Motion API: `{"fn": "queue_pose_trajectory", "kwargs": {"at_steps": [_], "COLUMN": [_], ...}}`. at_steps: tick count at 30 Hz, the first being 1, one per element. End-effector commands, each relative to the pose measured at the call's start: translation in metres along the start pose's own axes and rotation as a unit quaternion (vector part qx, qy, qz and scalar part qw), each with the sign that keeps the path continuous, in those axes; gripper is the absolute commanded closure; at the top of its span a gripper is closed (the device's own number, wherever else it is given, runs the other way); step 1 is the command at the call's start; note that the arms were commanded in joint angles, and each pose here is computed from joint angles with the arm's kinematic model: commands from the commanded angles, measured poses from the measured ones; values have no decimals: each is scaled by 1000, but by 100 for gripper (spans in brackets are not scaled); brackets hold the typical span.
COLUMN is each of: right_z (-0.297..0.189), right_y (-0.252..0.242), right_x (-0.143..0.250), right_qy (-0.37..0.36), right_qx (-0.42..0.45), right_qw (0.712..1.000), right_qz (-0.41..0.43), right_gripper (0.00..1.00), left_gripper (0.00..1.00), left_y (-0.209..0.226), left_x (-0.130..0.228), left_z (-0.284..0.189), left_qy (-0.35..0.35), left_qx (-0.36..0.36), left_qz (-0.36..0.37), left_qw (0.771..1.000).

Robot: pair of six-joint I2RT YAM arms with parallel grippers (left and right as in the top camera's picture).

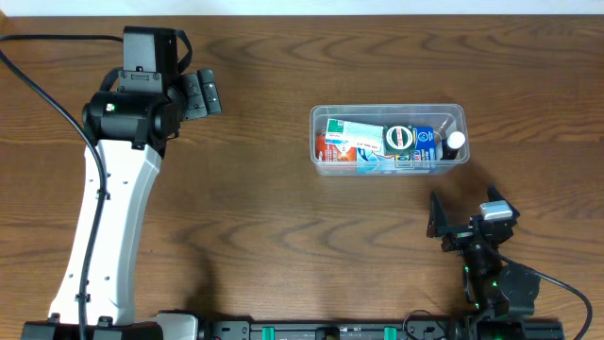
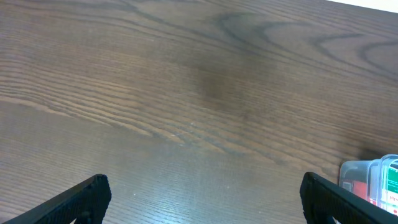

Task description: Pack container

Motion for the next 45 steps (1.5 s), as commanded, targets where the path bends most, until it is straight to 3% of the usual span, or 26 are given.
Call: {"fn": "queue_pose_trajectory", "kwargs": {"at_steps": [1, 6, 12, 18, 22, 27, 34, 45], "right_z": [0, 0, 0, 0, 0, 0, 0, 0], "right_y": [2, 2, 2, 2, 2, 2, 2, 2], "right_x": [2, 2, 2, 2, 2, 2, 2, 2], "right_qy": [1, 1, 1, 1, 1, 1, 1, 1], "right_qx": [-5, -5, -5, -5, -5, -5, -4, -5], "right_qw": [1000, 1000, 1000, 1000, 1000, 1000, 1000, 1000], "right_qz": [4, 5, 4, 4, 4, 4, 4, 4], "right_gripper": [1, 1, 1, 1, 1, 1, 1, 1], "left_gripper": [2, 2, 2, 2, 2, 2, 2, 2], "left_y": [2, 3, -3, -4, -4, -8, -17, -14], "left_x": [2, 18, 90, 145, 161, 173, 189, 209], "left_z": [3, -18, -36, -37, -33, -23, -11, 2], "left_qy": [5, -9, -30, -166, -281, -363, -391, -379], "left_qx": [-7, 0, 30, 37, 37, 40, 35, 22], "left_qz": [-8, -9, -13, -58, -68, -53, 11, 14], "left_qw": [1000, 1000, 999, 984, 957, 930, 920, 925]}}
Point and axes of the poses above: each gripper's point midway between its finger pads, its own z axis out along the fingers, its own y axis along the line the jaws close on, x = y × z, the point moved 4 cm from there along -z, back along the fingers, and after that the axes turned 15 degrees about z, right-handed, at the moved point
